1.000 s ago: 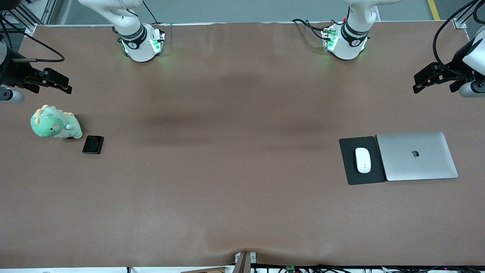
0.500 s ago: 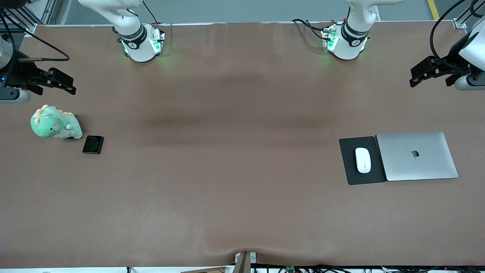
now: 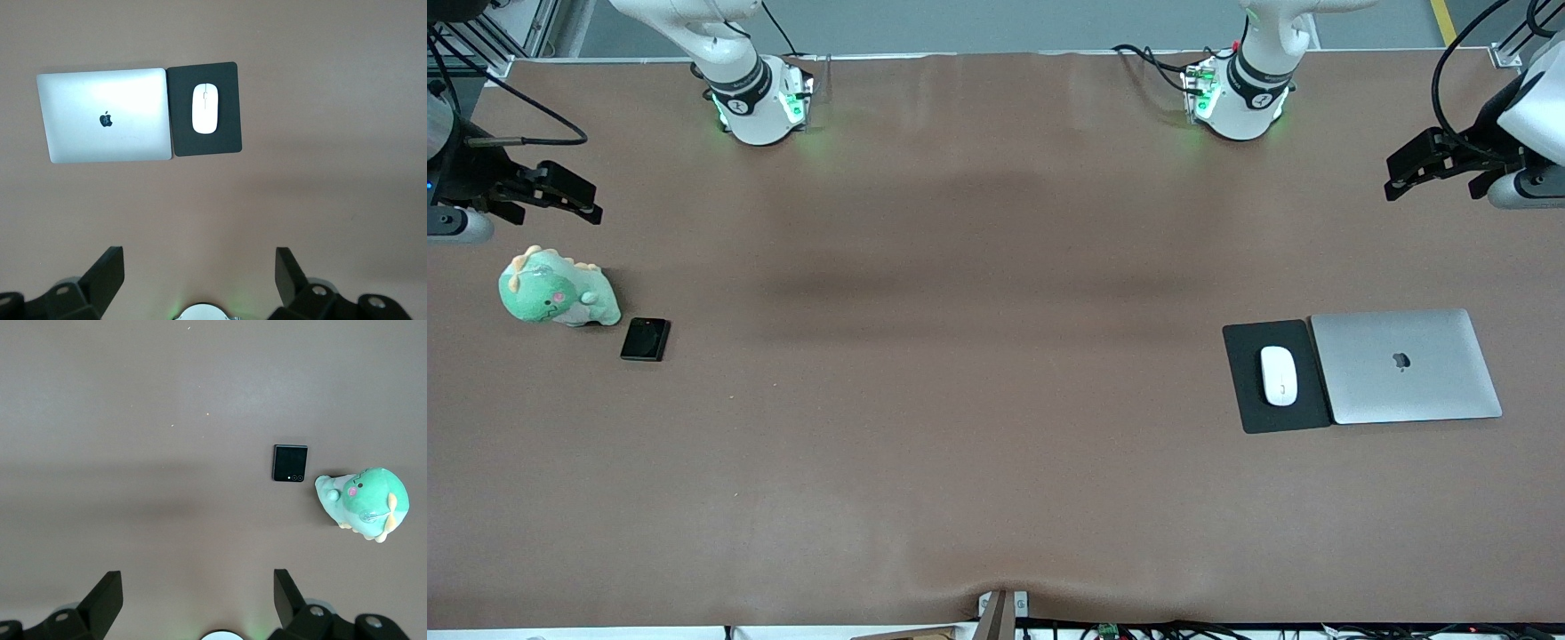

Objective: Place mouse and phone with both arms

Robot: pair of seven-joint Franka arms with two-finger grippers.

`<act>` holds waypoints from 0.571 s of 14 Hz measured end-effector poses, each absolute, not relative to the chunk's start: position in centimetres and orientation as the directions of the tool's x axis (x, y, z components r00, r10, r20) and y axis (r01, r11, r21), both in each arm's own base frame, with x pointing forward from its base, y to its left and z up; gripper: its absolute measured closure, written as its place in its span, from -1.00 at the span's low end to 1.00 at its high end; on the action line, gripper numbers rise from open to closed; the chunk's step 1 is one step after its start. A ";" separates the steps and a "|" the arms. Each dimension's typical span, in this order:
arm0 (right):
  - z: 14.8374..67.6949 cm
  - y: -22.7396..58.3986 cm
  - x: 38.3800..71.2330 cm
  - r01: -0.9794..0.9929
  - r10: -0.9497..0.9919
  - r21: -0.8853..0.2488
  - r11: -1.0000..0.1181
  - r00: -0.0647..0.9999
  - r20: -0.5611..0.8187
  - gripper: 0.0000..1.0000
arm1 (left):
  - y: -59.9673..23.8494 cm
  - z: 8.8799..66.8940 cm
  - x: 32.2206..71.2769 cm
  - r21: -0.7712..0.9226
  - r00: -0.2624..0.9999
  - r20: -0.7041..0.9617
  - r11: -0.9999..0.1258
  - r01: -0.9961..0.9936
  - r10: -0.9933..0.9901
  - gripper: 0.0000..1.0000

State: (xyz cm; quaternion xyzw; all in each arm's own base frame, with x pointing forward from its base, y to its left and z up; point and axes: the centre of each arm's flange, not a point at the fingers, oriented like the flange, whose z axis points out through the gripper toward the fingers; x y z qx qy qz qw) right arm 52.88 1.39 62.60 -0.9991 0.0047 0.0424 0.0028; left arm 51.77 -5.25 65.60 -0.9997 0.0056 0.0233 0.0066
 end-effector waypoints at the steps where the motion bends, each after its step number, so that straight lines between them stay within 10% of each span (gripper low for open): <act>1: 62.6 1.4 52.9 -0.010 -0.009 -0.005 -1.000 0.996 -0.086 -1.00 | -5.3 65.6 51.8 -0.013 0.999 -0.047 -1.000 -0.012 -0.011 -1.00; 8: 62.5 1.1 52.9 -0.015 -0.014 -0.006 -1.000 0.996 -0.088 -1.00 | -5.2 65.3 51.8 -0.014 0.999 -0.053 -1.000 0.004 0.004 -1.00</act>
